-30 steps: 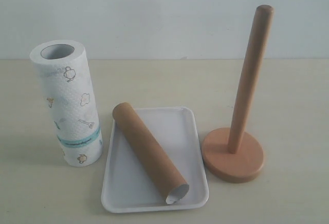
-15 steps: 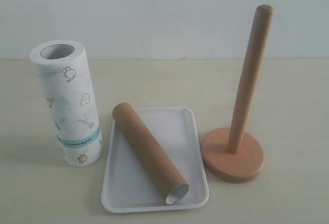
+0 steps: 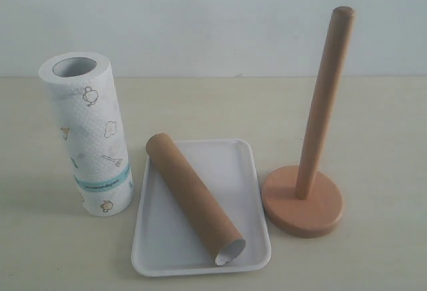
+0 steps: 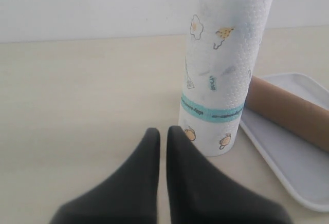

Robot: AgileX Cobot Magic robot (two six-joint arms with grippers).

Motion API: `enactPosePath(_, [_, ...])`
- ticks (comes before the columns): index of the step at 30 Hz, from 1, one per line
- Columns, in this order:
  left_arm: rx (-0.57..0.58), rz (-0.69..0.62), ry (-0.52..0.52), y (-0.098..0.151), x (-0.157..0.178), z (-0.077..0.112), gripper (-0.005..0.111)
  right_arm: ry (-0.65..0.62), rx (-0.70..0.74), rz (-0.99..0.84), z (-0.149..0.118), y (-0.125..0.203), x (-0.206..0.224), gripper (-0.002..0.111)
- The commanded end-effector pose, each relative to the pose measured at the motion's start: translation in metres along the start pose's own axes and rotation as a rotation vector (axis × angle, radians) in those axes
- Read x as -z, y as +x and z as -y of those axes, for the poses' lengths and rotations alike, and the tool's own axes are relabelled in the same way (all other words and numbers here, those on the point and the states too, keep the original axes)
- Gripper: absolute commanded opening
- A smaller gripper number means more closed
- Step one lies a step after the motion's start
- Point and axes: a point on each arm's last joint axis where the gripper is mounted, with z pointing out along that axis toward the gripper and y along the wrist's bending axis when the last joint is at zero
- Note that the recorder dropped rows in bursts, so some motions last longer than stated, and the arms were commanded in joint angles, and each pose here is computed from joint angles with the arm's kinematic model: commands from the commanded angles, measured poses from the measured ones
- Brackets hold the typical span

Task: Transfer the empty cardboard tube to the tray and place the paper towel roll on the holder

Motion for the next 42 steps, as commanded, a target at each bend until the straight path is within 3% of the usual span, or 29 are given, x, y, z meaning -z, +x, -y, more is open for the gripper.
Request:
enactPosePath(1, [0.004,0.016,0.001,-0.001,0.000,0.000,0.004,0.002,0.005,0.020,0.000,-0.001,0.001,0.000])
enactPosePath(36, [0.040,0.008,0.005,0.000,0.000,0.001,0.004,-0.023,0.007,0.016,-0.001,-0.001,0.001,0.000])
enactPosePath(42, [0.117,0.146,0.032,-0.045,0.018,0.003,0.004,-0.023,0.007,0.016,-0.001,-0.001,0.001,0.000])
